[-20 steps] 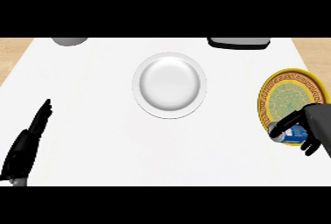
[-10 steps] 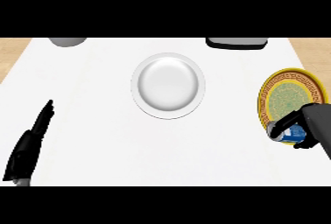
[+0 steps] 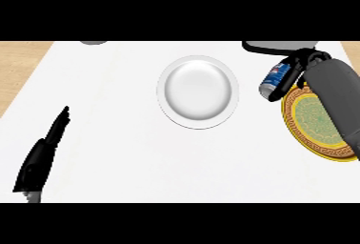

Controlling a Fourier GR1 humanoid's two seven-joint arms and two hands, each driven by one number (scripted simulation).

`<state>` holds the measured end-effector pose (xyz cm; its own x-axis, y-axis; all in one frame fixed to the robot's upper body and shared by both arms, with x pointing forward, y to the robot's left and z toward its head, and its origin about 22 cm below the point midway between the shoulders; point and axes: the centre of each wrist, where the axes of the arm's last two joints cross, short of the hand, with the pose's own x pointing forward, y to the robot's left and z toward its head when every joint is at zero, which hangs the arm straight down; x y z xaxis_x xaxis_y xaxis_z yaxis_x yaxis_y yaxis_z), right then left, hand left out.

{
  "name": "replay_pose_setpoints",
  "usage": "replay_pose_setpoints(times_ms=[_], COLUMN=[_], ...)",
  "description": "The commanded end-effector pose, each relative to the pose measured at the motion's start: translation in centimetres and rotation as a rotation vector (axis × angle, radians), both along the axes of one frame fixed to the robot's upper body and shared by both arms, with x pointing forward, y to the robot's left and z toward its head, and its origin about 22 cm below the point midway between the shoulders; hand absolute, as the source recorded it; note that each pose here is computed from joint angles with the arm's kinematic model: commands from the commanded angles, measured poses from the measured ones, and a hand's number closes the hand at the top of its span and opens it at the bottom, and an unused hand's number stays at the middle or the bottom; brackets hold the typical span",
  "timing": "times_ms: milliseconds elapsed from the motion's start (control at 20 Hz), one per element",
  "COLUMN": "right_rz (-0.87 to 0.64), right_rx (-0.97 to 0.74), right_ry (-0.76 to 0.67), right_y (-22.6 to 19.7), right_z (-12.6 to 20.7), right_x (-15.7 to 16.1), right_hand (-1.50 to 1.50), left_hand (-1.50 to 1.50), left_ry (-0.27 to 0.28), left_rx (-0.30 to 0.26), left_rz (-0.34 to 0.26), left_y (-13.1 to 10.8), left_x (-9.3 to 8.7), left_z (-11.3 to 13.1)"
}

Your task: Pick the can from the plate and place it in the plate

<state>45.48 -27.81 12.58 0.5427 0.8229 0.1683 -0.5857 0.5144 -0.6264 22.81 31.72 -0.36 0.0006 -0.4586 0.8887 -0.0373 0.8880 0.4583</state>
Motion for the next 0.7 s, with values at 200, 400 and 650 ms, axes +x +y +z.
replay_pose_setpoints(times_ms=[200, 400, 650], right_rz=[0.485, 0.618, 0.767], right_rx=[0.014, 0.022, 0.229], right_ry=[-0.689, -0.978, -1.221], right_y=[1.1, -1.9, -4.6], right_z=[7.6, 8.5, 7.4], right_x=[-0.5, -1.4, -1.9], right_hand=[1.50, 1.50, 1.50], left_hand=[0.00, 0.00, 0.00], left_ry=[-0.019, -0.031, -0.013], left_rx=[-0.006, 0.000, 0.010], left_rz=[0.011, 0.028, 0.025], left_y=[0.2, 0.9, 0.0], left_x=[0.3, 0.8, 0.0], left_z=[0.6, 1.1, 0.0])
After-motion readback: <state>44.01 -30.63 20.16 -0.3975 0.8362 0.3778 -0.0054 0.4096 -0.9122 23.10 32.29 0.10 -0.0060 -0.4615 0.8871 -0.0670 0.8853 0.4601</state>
